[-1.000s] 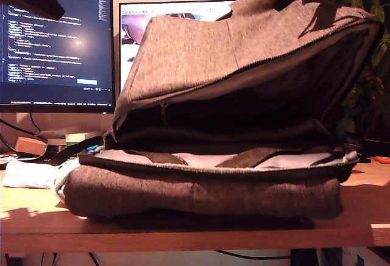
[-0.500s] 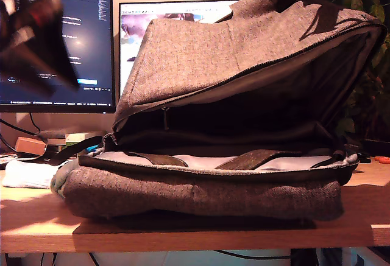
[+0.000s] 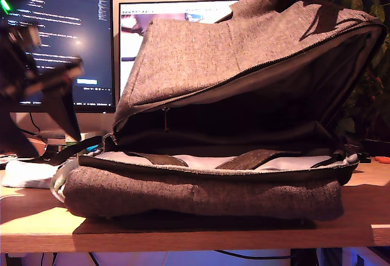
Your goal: Pack the pair of socks inside the grey Google backpack
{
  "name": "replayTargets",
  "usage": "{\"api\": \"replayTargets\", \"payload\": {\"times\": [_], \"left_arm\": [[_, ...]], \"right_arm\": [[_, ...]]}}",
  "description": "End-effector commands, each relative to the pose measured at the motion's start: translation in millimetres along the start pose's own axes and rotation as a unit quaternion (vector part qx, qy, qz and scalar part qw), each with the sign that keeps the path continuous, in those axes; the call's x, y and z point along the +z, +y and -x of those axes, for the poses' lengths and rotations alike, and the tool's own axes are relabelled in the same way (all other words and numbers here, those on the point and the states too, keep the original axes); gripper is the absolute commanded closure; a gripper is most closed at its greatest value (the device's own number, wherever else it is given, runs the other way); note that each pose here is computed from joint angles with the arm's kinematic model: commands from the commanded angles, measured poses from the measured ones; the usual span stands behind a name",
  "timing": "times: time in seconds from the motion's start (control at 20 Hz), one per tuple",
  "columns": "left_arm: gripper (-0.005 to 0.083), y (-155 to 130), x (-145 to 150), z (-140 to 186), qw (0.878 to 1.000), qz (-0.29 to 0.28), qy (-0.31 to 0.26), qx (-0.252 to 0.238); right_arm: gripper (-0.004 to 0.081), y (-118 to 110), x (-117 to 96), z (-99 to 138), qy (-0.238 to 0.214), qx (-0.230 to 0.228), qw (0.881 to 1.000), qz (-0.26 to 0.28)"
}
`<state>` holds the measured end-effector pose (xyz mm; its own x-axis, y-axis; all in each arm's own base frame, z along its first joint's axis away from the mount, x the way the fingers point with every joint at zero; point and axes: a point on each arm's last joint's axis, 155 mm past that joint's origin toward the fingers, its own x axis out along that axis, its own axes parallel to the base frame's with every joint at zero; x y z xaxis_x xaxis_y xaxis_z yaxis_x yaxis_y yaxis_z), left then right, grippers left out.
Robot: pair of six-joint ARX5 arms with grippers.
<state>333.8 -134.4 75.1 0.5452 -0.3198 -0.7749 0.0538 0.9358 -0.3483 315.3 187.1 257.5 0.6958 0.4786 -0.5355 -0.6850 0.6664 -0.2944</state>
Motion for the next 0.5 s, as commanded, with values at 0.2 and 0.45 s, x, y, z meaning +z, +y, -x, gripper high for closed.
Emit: {"api": "replayTargets", "payload": {"times": [0.2, 0.45], "left_arm": [[0.0197, -3.8, 12.4, -26.6, 1.000, 0.022, 0.000, -0.011], [0.0198, 9.3, -8.7, -49.1, 0.999, 0.029, 0.041, 0.007]], "right_arm": [[0.0783, -8.4, 29.5, 13.4, -0.045, -0.014, 0.999, 0.006], [0.0783, -8.4, 29.5, 13.4, -0.045, -0.014, 0.999, 0.006]]}}
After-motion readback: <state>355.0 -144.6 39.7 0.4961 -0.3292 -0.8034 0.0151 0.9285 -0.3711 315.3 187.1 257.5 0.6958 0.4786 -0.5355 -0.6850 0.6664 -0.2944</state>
